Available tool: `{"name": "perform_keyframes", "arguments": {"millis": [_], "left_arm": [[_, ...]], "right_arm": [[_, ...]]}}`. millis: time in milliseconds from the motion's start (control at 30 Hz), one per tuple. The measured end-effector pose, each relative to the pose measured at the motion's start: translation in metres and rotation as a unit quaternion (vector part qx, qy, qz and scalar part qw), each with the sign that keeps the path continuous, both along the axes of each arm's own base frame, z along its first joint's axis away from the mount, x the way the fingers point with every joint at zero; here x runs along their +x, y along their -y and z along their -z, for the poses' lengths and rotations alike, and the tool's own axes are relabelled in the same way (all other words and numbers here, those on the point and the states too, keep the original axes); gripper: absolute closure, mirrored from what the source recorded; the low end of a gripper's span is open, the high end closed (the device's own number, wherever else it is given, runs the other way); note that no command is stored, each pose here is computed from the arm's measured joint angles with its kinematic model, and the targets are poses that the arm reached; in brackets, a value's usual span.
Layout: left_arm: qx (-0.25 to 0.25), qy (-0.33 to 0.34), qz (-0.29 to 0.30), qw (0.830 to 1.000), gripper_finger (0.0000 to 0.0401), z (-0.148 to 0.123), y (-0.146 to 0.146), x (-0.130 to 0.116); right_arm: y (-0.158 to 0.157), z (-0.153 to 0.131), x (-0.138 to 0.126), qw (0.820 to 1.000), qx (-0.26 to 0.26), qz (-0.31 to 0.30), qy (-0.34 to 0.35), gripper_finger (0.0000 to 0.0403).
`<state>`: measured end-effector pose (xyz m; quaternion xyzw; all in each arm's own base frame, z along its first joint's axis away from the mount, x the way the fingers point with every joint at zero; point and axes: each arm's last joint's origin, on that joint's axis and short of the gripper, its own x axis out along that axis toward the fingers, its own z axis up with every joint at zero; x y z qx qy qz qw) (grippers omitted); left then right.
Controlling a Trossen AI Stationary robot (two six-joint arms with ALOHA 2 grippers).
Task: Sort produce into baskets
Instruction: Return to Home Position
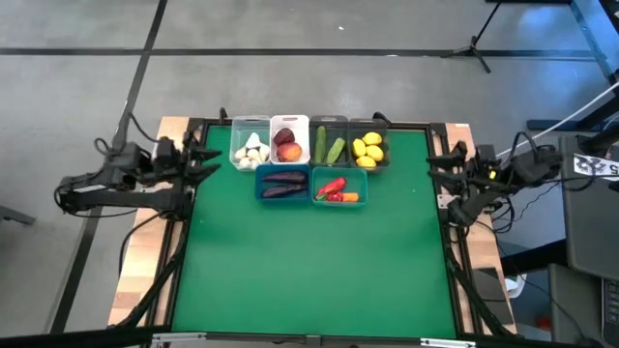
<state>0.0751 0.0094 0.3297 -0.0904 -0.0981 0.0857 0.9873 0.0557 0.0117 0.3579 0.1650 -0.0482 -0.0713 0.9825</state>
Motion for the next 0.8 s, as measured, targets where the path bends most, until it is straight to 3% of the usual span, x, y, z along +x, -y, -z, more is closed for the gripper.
{"name": "perform_keyframes", "arguments": {"millis": [133, 400, 700, 800], "left_arm": [[-0.017, 0.017, 0.011, 1.000, 0.0223, 0.023, 0.000, 0.014], [-0.041, 0.064, 0.090, 0.993, 0.0223, 0.074, 0.016, 0.031], [-0.072, 0.050, 0.071, 0.994, 0.0223, 0.120, 0.033, 0.033], [-0.064, 0.042, 0.091, 0.993, 0.0223, 0.129, 0.039, 0.032]], "right_arm": [[0.000, 0.034, -0.002, 0.999, 0.011, -0.025, 0.043, 0.0194], [-0.009, 0.098, 0.012, 0.998, 0.014, -0.039, 0.055, 0.0194], [-0.013, 0.133, 0.019, 0.997, 0.019, -0.040, 0.061, 0.0194], [-0.015, 0.143, 0.022, 0.998, 0.014, -0.036, 0.045, 0.0194]]}}
